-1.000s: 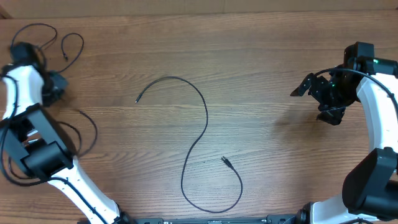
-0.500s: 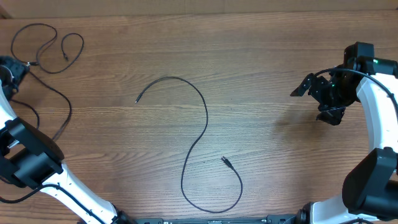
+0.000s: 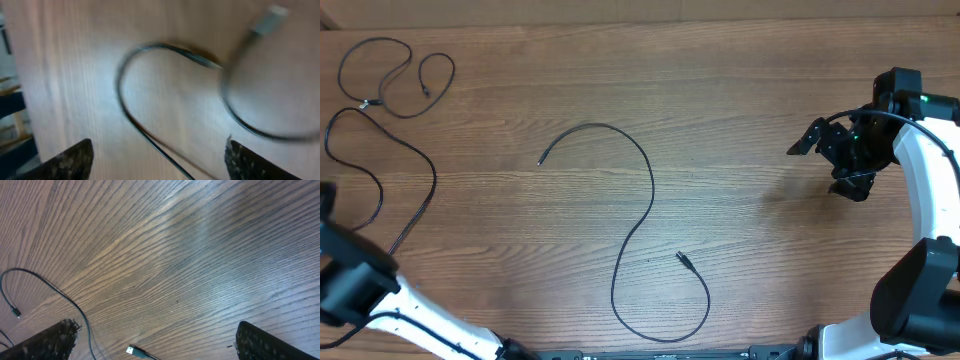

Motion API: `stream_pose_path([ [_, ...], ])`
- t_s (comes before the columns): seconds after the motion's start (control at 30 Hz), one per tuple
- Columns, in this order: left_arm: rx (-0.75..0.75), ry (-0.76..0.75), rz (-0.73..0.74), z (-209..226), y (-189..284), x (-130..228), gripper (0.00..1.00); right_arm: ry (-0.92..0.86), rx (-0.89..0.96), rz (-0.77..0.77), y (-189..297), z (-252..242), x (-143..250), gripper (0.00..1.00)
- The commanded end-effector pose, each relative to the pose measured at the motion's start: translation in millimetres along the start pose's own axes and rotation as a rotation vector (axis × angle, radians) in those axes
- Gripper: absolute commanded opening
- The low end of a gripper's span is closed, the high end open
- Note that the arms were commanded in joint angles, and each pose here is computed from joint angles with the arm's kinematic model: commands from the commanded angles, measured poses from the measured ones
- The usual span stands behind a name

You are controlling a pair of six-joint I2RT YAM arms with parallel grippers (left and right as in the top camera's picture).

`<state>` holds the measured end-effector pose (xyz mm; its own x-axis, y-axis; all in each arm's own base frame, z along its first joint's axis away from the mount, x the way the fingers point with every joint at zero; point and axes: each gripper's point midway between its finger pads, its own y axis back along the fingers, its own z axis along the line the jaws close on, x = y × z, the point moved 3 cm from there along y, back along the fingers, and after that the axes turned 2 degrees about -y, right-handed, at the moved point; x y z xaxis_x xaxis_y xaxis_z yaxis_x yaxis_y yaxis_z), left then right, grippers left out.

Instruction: Untangle cables

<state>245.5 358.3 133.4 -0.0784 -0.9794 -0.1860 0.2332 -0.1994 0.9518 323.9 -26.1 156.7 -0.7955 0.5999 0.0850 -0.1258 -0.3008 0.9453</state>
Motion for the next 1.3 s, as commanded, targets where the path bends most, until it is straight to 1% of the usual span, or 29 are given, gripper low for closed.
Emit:
stream_pose_path([
  [0.0, -0.076, -0.124, 0.04, 34, -37, -11, 0.8, -0.003, 0.0, -0.018, 4, 1, -2, 1.0],
  [0.07, -0.058, -0.175, 0.078, 42, -52, -9, 0.78, -0.003, 0.0, -0.018, 4, 1, -2, 1.0],
  [0.13, 0.001, -0.247, 0.113, 44, -68, -6, 0.75, -0.003, 0.0, -0.018, 4, 1, -2, 1.0],
  [0.17, 0.048, -0.309, 0.132, 43, -75, -4, 0.72, -0.004, 0.0, -0.018, 4, 1, -2, 1.0],
  [0.23, 0.167, -0.402, 0.162, 39, -86, 0, 0.7, -0.004, 0.0, -0.018, 4, 1, -2, 1.0],
  [0.27, 0.25, -0.449, 0.172, 36, -89, 2, 0.68, -0.004, 0.0, -0.018, 4, 1, -2, 1.0],
  [0.37, 0.408, -0.533, 0.159, 31, -92, 0, 0.68, -0.003, 0.0, -0.018, 4, 1, -2, 1.0],
  [0.4, 0.424, -0.536, 0.145, 38, -95, -5, 0.63, -0.004, 0.0, -0.018, 4, 1, -2, 1.0],
  [0.43, 0.419, -0.523, 0.137, 43, -97, -9, 0.61, -0.004, 0.0, -0.018, 4, 1, -2, 1.0],
  [0.5, 0.419, -0.519, 0.122, 53, -100, -15, 0.61, -0.004, 0.0, -0.018, 4, 1, -2, 1.0],
  [0.57, 0.441, -0.531, 0.087, 59, -104, -24, 0.64, -0.004, 0.0, -0.018, 4, 1, -2, 1.0],
  [0.6, 0.503, -0.557, 0.059, 56, -105, -26, 0.64, -0.004, 0.0, -0.018, 4, 1, -2, 1.0],
  [0.67, 0.527, -0.575, 0.044, 54, -110, -25, 0.69, -0.003, 0.0, -0.018, 4, 1, -2, 1.0],
  [0.8, 0.436, -0.594, 0.034, 58, -137, -18, 0.69, -0.004, 0.0, -0.017, 4, 1, -2, 1.0],
  [0.87, 0.42, -0.601, 0.033, 56, -146, -13, 0.69, -0.004, 0.0, -0.018, 4, 1, -2, 1.0],
  [0.9, 0.428, -0.605, 0.026, 51, -152, -8, 0.67, -0.004, 0.0, -0.018, 4, 1, -2, 1.0],
  [1.0, 0.428, -0.626, 0.021, 42, -155, -2, 0.5, -0.003, 0.0, -0.018, 4, 1, -2, 1.0],
  [1.03, 0.424, -0.635, 0.021, 39, -154, -1, 0.38, -0.004, 0.0, -0.018, 4, 1, -2, 1.0],
  [1.07, 0.425, -0.637, 0.021, 35, -153, 0, 0.18, -0.004, 0.0, -0.018, 4, 1, -2, 1.0],
  [1.1, 0.425, -0.626, 0.021, 31, -151, 1, 0.13, -0.004, 0.0, -0.018, 4, 1, -2, 1.0],
  [1.17, 0.428, -0.593, 0.022, 22, -149, 3, 0.09, -0.003, 0.0, -0.018, 4, 1, -2, 1.0],
  [1.2, 0.43, -0.57, 0.021, 12, -145, 5, 0.04, -0.004, 0.0, -0.018, 4, 1, -2, 1.0],
  [1.27, 0.433, -0.544, 0.02, 1, -142, 7, 0.04, -0.003, 0.0, -0.018, 4, 1, -2, 1.0],
])
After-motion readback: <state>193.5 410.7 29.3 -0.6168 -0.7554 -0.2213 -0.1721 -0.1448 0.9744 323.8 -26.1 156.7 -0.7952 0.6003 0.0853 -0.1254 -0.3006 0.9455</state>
